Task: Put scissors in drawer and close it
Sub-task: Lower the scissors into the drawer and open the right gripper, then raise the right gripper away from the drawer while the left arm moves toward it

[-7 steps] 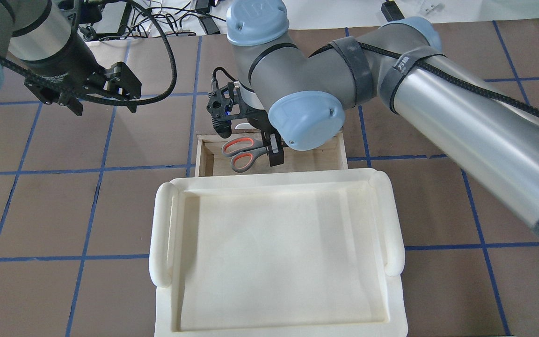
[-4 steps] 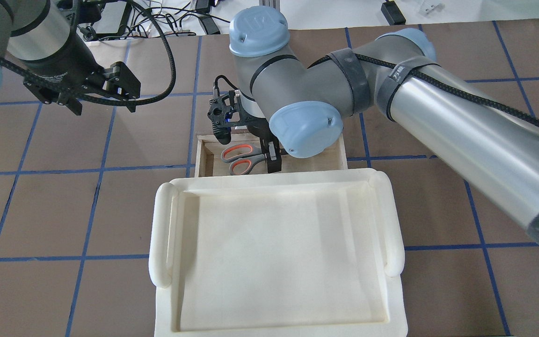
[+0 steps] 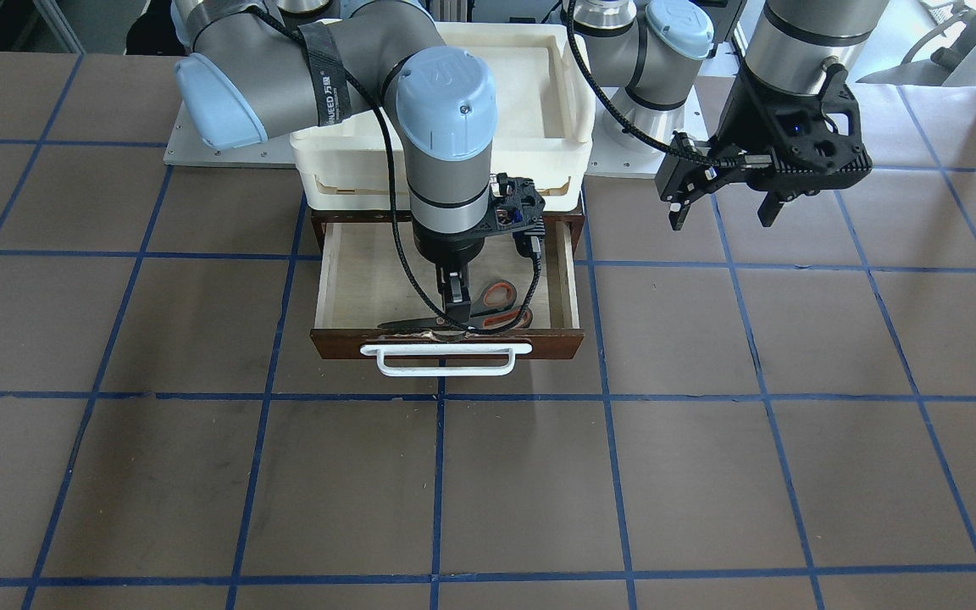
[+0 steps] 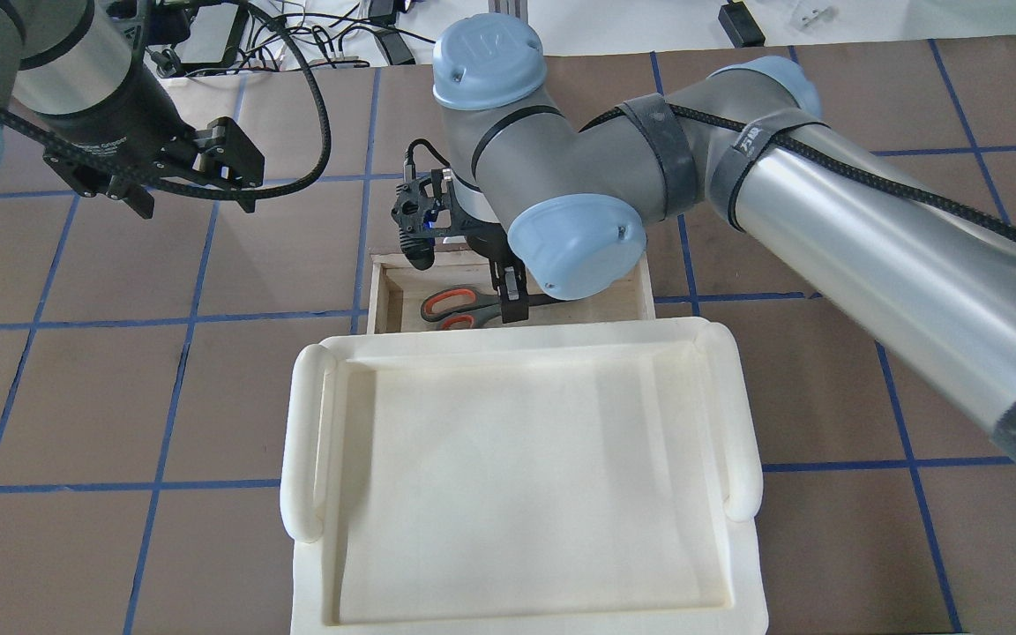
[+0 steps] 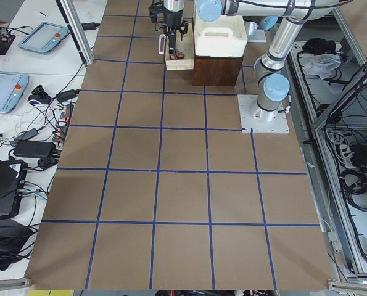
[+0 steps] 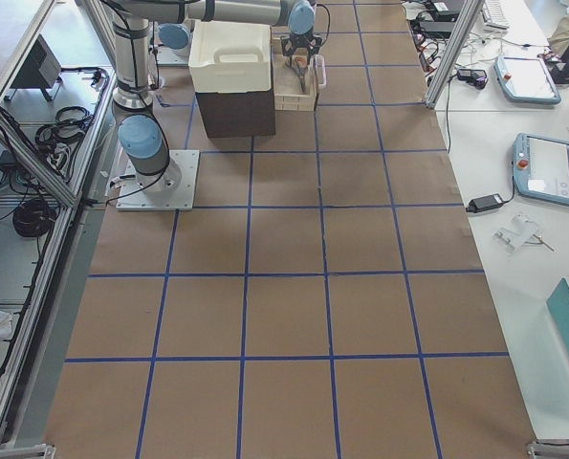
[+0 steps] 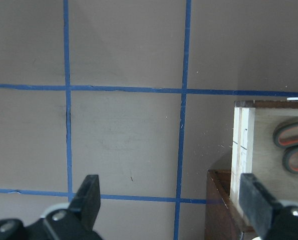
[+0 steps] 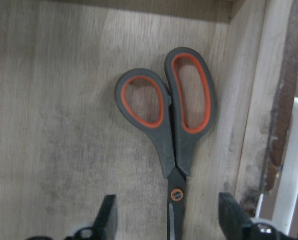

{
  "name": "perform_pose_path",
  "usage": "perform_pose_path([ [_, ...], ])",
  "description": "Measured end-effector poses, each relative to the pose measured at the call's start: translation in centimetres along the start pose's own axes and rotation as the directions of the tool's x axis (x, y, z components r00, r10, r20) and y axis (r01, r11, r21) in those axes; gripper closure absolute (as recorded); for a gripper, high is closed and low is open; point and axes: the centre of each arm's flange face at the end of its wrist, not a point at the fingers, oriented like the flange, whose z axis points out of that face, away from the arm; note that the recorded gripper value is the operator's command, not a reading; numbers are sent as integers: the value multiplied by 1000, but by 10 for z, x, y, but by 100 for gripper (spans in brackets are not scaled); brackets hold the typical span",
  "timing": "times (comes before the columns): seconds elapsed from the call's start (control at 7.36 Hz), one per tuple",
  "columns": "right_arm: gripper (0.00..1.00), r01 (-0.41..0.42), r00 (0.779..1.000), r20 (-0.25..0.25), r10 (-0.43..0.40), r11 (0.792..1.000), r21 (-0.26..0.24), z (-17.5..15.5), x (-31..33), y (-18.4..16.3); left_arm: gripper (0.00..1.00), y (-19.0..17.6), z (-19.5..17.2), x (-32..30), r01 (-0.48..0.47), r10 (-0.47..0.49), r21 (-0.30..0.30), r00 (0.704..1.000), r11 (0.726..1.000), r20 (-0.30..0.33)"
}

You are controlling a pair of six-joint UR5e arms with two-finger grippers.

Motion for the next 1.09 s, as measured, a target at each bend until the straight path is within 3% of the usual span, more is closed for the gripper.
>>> perform_pose_path([
  [0.27,0,-25,999,-39,25,1000,2,-20,-2,8,0,0,0,0,-1,1,0,1000,1000,-1],
  [0.54,0,-187,976,-104,190,982,36,-59,-3,35,0,0,-1,0,-1,1,1,1000,1000,0],
  [0.81,0,-364,916,-151,372,928,79,-97,1,85,0,2,-5,-6,-7,6,6,998,1000,60],
  [1.09,0,-549,806,-176,565,825,131,-130,-4,129,0,-2,0,-12,-8,8,0,992,1000,128],
])
